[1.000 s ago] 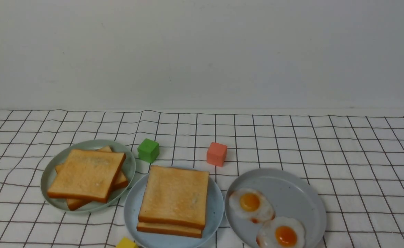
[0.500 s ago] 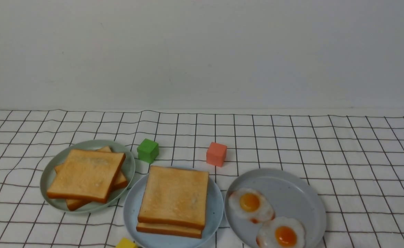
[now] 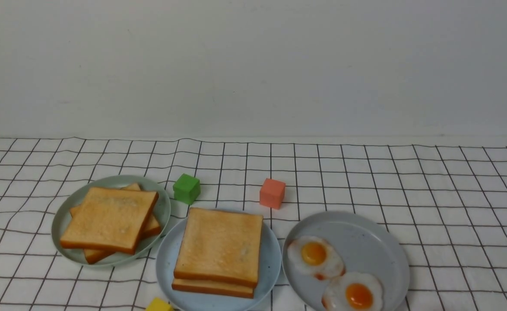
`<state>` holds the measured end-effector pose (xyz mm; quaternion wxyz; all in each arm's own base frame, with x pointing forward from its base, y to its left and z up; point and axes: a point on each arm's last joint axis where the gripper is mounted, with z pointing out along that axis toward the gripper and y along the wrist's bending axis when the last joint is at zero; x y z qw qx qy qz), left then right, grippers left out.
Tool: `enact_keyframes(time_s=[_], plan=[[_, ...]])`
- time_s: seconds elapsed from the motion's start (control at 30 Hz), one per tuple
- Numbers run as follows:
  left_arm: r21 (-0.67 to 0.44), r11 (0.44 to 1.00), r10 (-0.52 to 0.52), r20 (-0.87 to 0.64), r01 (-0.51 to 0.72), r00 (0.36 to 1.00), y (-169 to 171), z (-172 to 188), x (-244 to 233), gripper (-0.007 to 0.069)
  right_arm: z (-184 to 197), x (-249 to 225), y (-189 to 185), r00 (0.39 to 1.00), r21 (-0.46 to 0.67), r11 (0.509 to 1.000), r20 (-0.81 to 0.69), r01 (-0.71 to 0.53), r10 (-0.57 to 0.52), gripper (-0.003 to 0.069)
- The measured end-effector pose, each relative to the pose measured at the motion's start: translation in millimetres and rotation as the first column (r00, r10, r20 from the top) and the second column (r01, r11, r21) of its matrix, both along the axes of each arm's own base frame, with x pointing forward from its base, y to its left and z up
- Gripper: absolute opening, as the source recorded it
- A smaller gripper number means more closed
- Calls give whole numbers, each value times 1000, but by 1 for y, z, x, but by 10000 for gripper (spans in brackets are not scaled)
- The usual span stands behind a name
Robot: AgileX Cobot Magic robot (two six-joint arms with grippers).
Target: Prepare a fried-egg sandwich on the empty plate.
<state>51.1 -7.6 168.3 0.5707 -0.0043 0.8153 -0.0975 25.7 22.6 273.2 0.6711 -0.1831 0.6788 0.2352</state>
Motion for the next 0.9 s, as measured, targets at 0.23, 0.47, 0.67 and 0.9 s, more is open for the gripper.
enact_keyframes(time_s=[0.23, 0.47, 0.67, 0.9], plan=[[-4, 998, 70, 3, -70, 998, 3, 0, 1, -8, 0, 0, 0, 1000, 0, 1000, 0, 0, 0, 31], [1, 997, 72, 7, -72, 997, 4, 0, 1, -3, 0, 0, 0, 1000, 0, 1000, 0, 0, 0, 43], [2, 997, 72, 7, -72, 997, 4, 0, 1, 4, 0, 0, 0, 1000, 0, 1000, 0, 0, 0, 49], [2, 997, 72, 7, -72, 997, 4, 0, 1, 11, 0, 0, 0, 1000, -1, 1000, 1, 3, -3, 49]])
